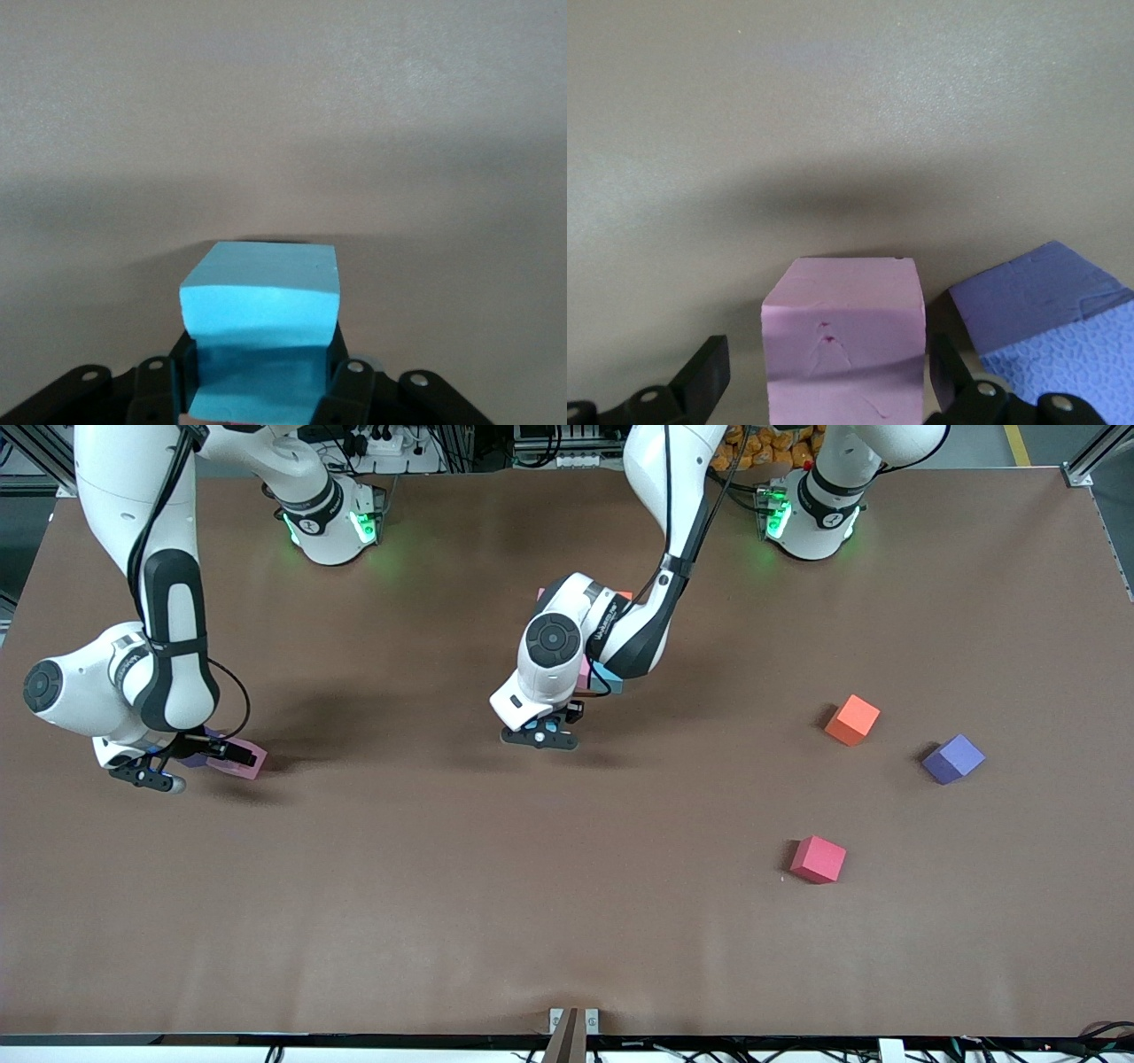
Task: Form number 2 with 11 blocks
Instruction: 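Grasp light pink with the right gripper while the left gripper holds cyan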
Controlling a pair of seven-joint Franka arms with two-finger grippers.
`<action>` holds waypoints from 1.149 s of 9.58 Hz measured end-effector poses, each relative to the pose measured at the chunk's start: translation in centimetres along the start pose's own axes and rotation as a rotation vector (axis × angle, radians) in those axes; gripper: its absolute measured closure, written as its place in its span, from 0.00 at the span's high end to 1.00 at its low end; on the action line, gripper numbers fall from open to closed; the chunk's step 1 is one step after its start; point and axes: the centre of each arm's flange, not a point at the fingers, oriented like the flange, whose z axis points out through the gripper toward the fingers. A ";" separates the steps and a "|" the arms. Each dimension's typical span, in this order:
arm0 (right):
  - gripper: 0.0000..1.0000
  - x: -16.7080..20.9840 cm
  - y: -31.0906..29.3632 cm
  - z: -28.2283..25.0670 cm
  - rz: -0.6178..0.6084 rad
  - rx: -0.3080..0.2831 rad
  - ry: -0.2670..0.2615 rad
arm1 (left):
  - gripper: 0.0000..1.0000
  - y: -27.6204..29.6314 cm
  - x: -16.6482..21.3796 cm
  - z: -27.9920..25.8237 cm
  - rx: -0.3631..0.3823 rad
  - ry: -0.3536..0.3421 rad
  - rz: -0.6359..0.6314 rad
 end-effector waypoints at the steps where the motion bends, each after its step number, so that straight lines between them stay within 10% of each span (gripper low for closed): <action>1: 0.88 0.1 -0.1 0.1 -0.006 -0.002 0.000 | 0.56 -0.1 0.0 0.2 0.003 -0.001 0.000; 5: 0.60 0.5 0.0 -0.1 -0.044 -0.009 0.006 | 0.56 0.3 -0.4 0.6 0.007 -0.004 0.007; 11: 0.58 1.6 -4.4 -1.1 -0.149 0.030 -0.010 | 0.56 0.5 -0.6 0.7 0.009 -0.006 0.011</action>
